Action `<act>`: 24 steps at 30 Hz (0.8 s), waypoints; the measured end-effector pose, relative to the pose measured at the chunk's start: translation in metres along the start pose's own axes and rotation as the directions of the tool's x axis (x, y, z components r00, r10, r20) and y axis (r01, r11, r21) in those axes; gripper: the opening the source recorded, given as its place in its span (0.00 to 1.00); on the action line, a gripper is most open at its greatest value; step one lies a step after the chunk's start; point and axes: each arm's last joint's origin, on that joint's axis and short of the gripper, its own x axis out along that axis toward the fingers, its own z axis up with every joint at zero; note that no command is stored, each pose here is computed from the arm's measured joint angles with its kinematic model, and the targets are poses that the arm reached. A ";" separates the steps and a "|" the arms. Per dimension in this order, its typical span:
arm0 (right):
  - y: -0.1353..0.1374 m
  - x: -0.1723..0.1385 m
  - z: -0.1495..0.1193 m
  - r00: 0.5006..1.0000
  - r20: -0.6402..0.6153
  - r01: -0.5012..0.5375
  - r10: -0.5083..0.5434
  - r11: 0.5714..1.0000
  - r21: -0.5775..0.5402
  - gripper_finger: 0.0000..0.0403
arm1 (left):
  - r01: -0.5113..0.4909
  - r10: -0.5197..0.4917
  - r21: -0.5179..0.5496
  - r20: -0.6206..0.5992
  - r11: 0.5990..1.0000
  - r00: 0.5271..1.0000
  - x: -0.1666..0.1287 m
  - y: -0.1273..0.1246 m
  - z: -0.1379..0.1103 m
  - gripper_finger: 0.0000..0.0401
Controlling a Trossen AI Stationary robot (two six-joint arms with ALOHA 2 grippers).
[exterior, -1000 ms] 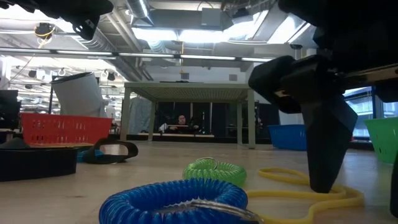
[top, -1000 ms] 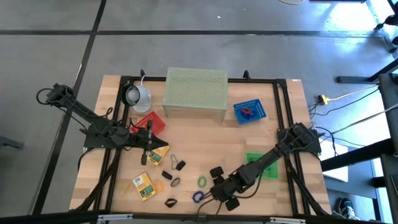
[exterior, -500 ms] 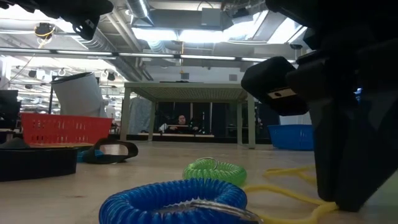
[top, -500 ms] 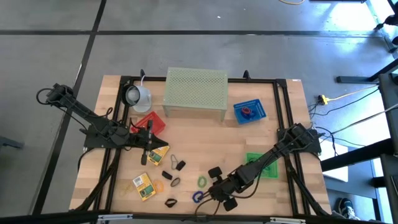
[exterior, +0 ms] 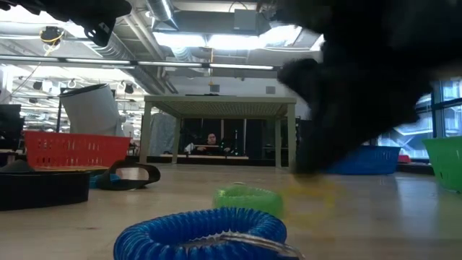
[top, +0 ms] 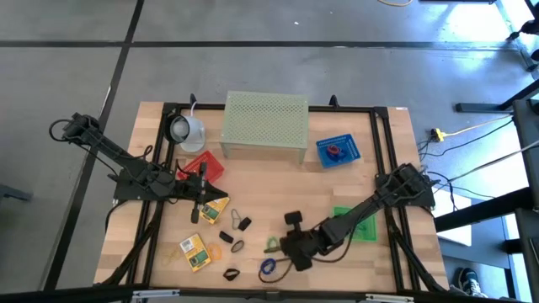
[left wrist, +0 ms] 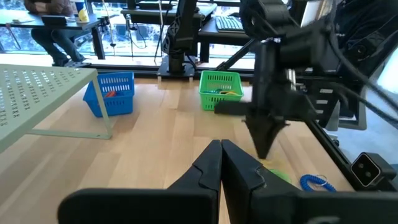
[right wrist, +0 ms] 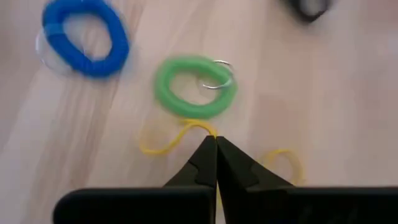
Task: Pick & Place Office Desk Supplies
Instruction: Put the yellow rubber band into the green bin
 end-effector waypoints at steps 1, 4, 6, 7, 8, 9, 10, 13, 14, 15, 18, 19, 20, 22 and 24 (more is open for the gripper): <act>-0.001 -0.005 0.002 1.000 0.014 0.020 -0.020 1.000 0.013 0.00 | 0.000 0.000 0.000 0.000 1.000 1.000 0.000 0.000 0.000 0.01; -0.003 -0.012 0.004 0.998 0.027 0.060 -0.061 0.998 0.034 0.00 | 0.000 0.000 0.000 0.000 1.000 1.000 0.000 0.000 0.000 0.01; -0.006 -0.017 0.006 0.995 0.046 0.091 -0.093 0.994 0.054 0.00 | 0.000 0.000 0.000 0.000 1.000 1.000 0.000 0.000 0.000 0.01; -0.007 -0.019 0.008 0.992 0.059 0.107 -0.111 0.992 0.063 0.00 | 0.000 0.000 0.000 0.000 1.000 1.000 0.000 0.000 0.000 0.01; -0.009 -0.020 0.010 0.990 0.068 0.119 -0.123 0.990 0.073 0.00 | 0.000 0.000 0.000 0.000 1.000 1.000 0.000 0.000 0.000 0.01; -0.010 -0.021 0.010 0.988 0.073 0.134 -0.140 0.988 0.077 0.00 | 0.000 0.000 0.000 0.000 1.000 1.000 0.000 0.000 0.000 0.01; -0.010 -0.021 0.010 0.985 0.075 0.147 -0.153 0.986 0.080 0.00 | 0.000 0.000 0.000 0.000 1.000 1.000 0.000 0.000 0.000 0.01; -0.011 -0.025 0.011 0.969 0.098 0.213 -0.225 0.969 0.122 0.00 | 0.000 0.000 0.000 0.000 1.000 1.000 0.000 0.000 0.000 0.01; -0.012 -0.027 0.012 0.960 0.109 0.240 -0.257 0.959 0.149 0.00 | 0.000 0.000 0.000 0.000 1.000 1.000 0.000 0.000 0.000 0.01; -0.014 -0.029 0.013 0.948 0.120 0.270 -0.294 0.945 0.182 0.00 | 0.000 0.000 0.000 0.000 1.000 1.000 0.000 0.000 0.000 0.01; -0.020 -0.034 0.016 0.900 0.148 0.364 -0.410 0.894 0.262 0.00 | 0.000 0.000 0.000 0.000 1.000 1.000 0.000 0.000 0.000 0.01; -0.022 -0.037 0.017 0.878 0.159 0.397 -0.451 0.873 0.283 0.00 | 0.000 0.000 0.000 0.000 1.000 1.000 0.000 0.000 0.000 0.01; -0.023 -0.040 0.018 0.855 0.172 0.428 -0.489 0.853 0.299 0.00 | 0.000 0.000 0.000 0.000 1.000 1.000 0.000 0.000 0.000 0.01; -0.025 -0.047 0.020 0.801 0.196 0.490 -0.566 0.807 0.331 0.00 | 0.000 0.000 0.000 0.000 1.000 1.000 0.000 0.000 0.000 0.01; -0.026 -0.053 0.022 0.740 0.215 0.539 -0.637 0.754 0.376 0.01 | 0.000 0.000 0.000 0.000 1.000 1.000 0.000 0.000 0.000 0.01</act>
